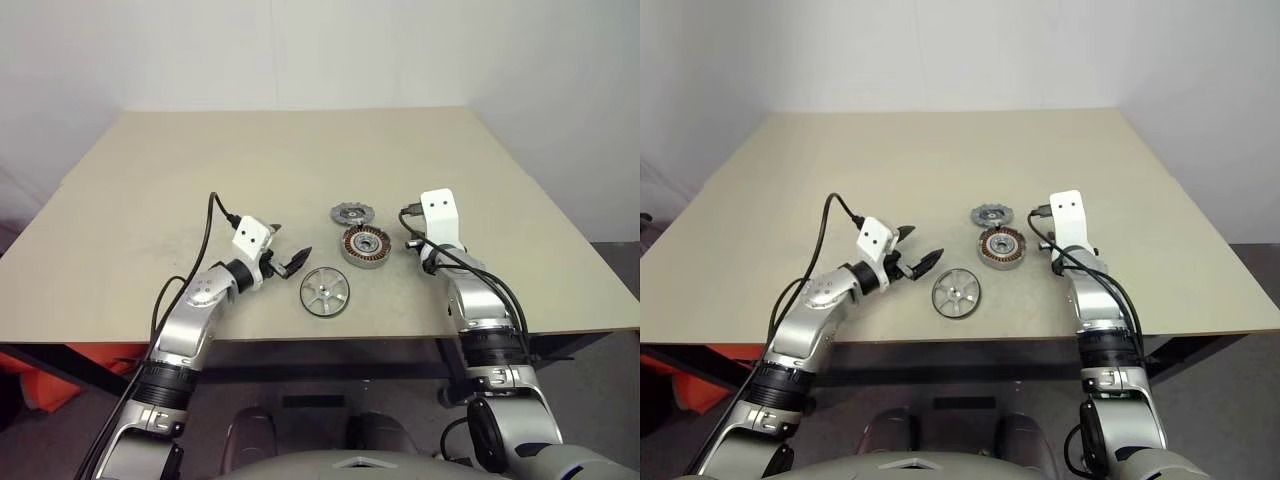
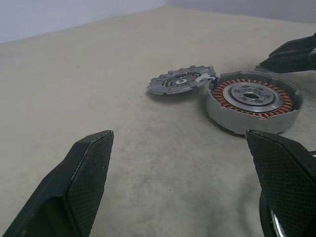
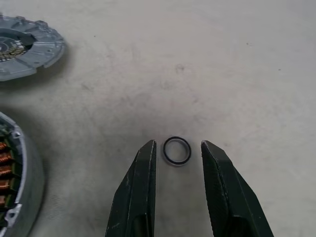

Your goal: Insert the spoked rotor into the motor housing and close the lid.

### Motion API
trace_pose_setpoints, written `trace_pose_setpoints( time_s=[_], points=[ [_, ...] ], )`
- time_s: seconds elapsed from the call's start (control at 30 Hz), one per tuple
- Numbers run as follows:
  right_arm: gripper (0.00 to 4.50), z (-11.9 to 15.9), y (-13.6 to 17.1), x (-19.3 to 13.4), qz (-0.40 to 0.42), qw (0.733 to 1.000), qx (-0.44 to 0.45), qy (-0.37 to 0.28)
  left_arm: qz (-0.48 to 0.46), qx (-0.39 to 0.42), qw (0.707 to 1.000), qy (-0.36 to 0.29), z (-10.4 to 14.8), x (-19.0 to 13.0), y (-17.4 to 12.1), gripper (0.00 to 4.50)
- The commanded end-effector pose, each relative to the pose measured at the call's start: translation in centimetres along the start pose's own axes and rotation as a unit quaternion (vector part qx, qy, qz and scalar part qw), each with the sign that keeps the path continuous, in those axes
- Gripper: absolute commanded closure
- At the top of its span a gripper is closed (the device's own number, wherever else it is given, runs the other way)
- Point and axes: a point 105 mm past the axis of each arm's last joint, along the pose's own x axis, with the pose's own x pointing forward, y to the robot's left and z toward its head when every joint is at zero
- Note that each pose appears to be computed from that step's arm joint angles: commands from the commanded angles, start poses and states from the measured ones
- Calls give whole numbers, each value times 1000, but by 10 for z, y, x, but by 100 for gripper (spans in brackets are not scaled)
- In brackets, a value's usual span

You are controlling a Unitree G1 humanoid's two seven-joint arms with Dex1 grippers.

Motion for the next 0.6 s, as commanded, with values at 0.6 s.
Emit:
trace_pose_setpoints(
  time_s=[0.6],
  points=[
    [332, 1, 7, 14, 6, 998, 63, -7, 0, 26, 1000, -15, 15, -1, 4, 0]
  ],
)
